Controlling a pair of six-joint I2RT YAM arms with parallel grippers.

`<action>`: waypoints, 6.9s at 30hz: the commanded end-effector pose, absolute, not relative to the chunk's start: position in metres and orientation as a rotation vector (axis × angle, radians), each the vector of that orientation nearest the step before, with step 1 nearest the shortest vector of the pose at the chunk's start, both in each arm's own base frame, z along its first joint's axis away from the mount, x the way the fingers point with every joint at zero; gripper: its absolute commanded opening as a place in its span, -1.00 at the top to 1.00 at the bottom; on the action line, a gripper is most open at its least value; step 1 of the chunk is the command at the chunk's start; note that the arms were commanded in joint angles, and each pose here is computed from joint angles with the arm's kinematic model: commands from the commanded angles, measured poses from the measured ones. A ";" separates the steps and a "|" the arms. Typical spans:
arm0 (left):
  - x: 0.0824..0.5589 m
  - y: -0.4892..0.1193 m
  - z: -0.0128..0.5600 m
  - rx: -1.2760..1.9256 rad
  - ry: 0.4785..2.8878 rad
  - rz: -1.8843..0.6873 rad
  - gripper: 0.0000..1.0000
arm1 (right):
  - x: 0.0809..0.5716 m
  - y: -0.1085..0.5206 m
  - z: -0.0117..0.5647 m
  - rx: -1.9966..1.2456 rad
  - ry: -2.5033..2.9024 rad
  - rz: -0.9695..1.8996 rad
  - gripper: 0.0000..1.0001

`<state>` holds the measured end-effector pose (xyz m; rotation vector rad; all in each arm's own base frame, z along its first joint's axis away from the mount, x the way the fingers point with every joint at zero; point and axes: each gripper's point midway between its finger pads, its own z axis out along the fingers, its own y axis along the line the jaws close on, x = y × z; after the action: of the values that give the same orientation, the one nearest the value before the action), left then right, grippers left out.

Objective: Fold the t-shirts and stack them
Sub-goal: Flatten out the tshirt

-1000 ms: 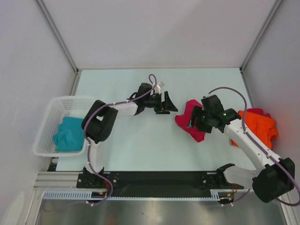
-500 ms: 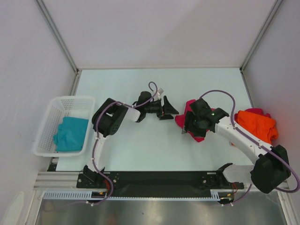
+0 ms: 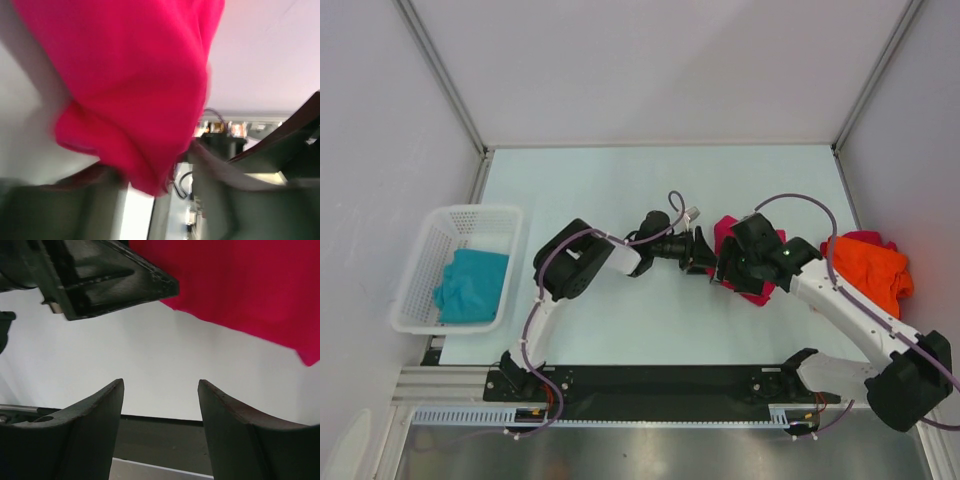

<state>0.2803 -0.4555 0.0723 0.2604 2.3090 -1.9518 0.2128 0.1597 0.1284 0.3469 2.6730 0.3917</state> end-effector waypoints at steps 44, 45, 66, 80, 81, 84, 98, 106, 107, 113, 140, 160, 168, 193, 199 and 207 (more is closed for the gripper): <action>0.241 -0.389 0.244 0.550 2.301 -1.435 1.00 | 0.200 0.191 0.139 0.285 2.540 0.480 -0.32; 0.241 -0.386 0.245 0.544 2.299 -1.415 1.00 | 0.202 0.192 0.137 0.273 2.544 0.467 -0.32; 0.232 -0.366 0.247 0.589 2.327 -1.414 1.00 | 0.213 0.235 0.142 0.117 2.531 0.566 1.00; 0.255 -0.265 0.355 0.425 2.113 -1.267 1.00 | 0.222 0.266 0.303 -0.024 2.239 0.617 1.00; 0.251 -0.261 0.362 0.433 2.106 -1.262 1.00 | 0.218 0.266 0.314 -0.026 2.221 0.619 1.00; 0.241 -0.250 0.382 0.441 2.060 -1.257 0.98 | 0.198 0.263 0.345 -0.026 2.165 0.631 1.00; 0.293 -0.257 0.287 0.326 2.285 -1.276 -0.31 | 0.191 0.226 0.316 0.075 2.201 0.557 1.00; 0.292 -0.265 0.161 0.210 2.497 -1.307 -0.63 | 0.190 0.220 0.293 0.090 2.251 0.544 1.00; 0.290 -0.266 0.150 0.202 2.518 -1.309 -0.62 | 0.190 0.221 0.292 0.087 2.256 0.545 1.00; 0.272 -0.271 0.104 0.214 2.611 -1.279 -0.63 | 0.191 0.220 0.288 0.090 2.264 0.533 1.00; 0.235 -0.234 0.053 -0.024 2.694 -0.945 -0.48 | 0.200 0.216 0.269 0.096 2.303 0.513 1.00; 0.225 -0.259 0.074 0.039 2.660 -0.989 -0.43 | 0.203 0.215 0.263 0.105 2.315 0.516 1.00; 0.225 -0.258 0.082 0.039 2.642 -0.993 -0.43 | 0.204 0.217 0.262 0.105 2.315 0.522 1.00; 0.209 -0.264 0.049 0.016 2.694 -0.985 0.72 | 0.208 0.221 0.254 0.096 2.336 0.521 1.00; 0.209 -0.264 0.050 0.019 2.691 -0.984 0.99 | 0.209 0.221 0.253 0.096 2.338 0.518 1.00; 0.222 -0.263 0.082 0.066 2.635 -0.930 1.00 | 0.209 0.220 0.254 0.097 2.336 0.516 1.00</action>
<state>0.2031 -0.2538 0.0429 -0.0059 2.7471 -0.9309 0.2042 0.2170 0.2458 0.0999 2.3703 0.4938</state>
